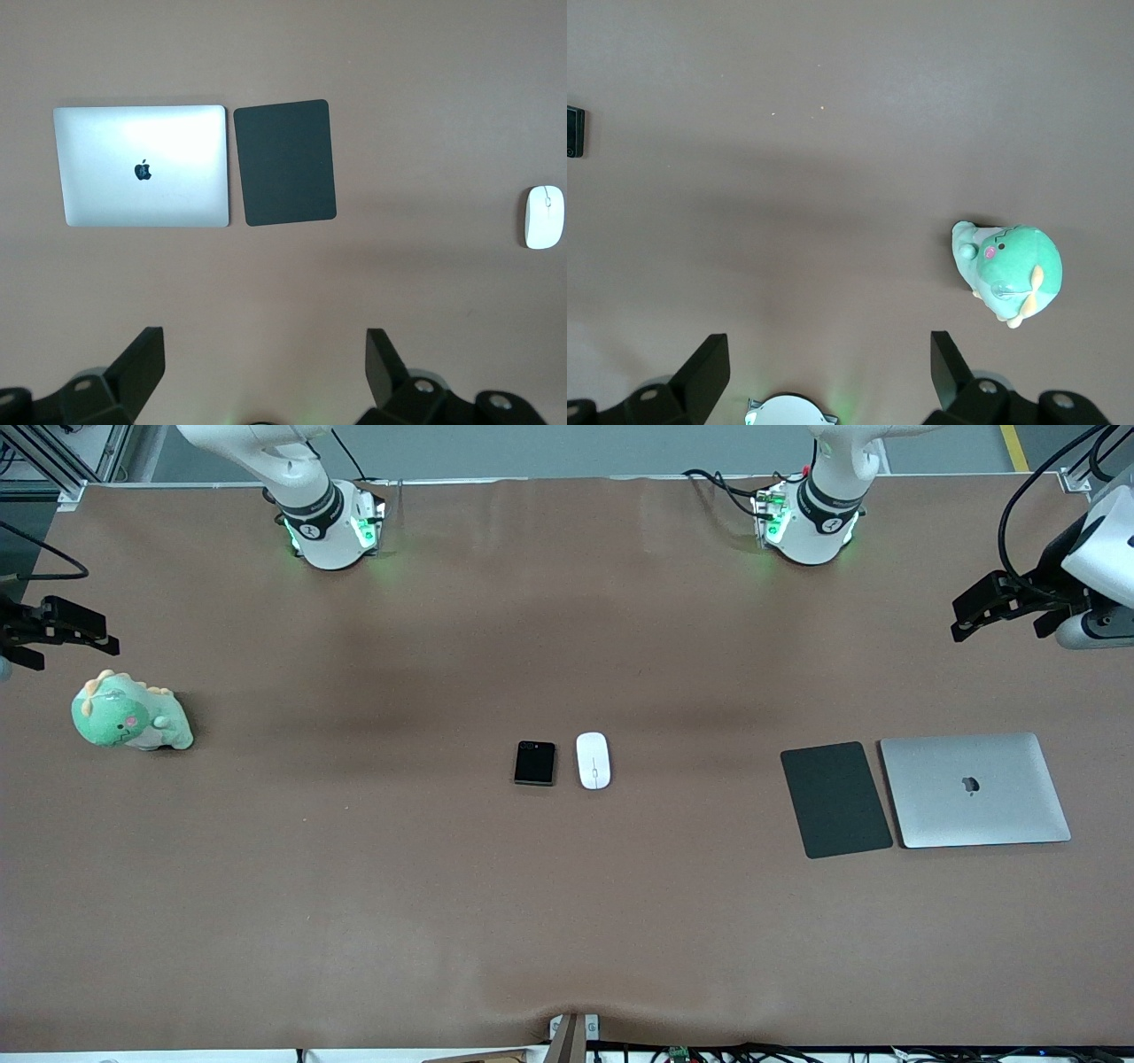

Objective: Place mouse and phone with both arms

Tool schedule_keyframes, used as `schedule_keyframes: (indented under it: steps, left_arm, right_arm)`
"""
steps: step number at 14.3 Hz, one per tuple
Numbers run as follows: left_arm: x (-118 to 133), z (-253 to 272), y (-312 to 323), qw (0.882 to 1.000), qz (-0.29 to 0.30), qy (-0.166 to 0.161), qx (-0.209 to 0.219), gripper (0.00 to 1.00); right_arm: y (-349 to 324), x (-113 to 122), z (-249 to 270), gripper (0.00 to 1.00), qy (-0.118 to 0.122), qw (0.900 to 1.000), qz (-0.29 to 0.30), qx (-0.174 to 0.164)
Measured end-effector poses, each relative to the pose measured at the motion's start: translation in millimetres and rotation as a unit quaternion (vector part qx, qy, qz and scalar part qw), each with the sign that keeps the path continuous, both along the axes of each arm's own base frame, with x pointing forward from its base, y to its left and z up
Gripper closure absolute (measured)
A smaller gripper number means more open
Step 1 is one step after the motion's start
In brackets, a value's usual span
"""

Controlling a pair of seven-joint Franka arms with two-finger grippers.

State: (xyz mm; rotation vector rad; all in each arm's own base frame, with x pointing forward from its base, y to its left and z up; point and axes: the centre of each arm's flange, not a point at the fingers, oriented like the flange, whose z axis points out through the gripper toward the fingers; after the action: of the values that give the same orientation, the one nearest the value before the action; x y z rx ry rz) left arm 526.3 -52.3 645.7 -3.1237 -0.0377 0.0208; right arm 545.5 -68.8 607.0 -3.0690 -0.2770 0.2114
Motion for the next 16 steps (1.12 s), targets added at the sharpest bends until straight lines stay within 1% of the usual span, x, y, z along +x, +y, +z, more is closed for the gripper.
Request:
schedule_keyframes:
  steps: [3, 7, 9, 11, 13, 16]
  left_arm:
    - [0.0, 0.0, 0.3, 1.000, 0.000, 0.000, 0.000, 0.00]
    - [0.5, -0.6, -0.9, 1.000, -0.001, 0.000, 0.000, 0.00]
    - [5.5, -3.3, -3.9, 1.000, -0.004, 0.002, -0.001, 0.00]
    - [13.4, -13.1, -11.5, 1.000, -0.009, 0.011, -0.003, 0.00]
    - [21.4, -29.6, -31.5, 1.000, -0.007, 0.024, -0.004, 0.00]
    - [33.2, -60.8, -86.9, 0.999, -0.004, 0.032, -0.007, 0.00]
  right_arm:
    - [1.9, 0.3, 0.1, 0.00, 0.000, 1.000, 0.002, 0.000]
    - [3.1, 2.1, 3.7, 0.00, -0.009, 1.000, 0.003, 0.000]
    - [3.8, 3.4, 1.2, 0.00, -0.007, 1.000, 0.003, 0.000]
    - [5.2, 6.1, -3.9, 0.00, -0.002, 1.000, 0.005, 0.000]
    - [6.3, 8.8, -9.1, 0.00, 0.002, 1.000, 0.008, -0.001]
    - [7.5, 10.8, -11.5, 0.00, 0.002, 1.000, 0.010, -0.002]
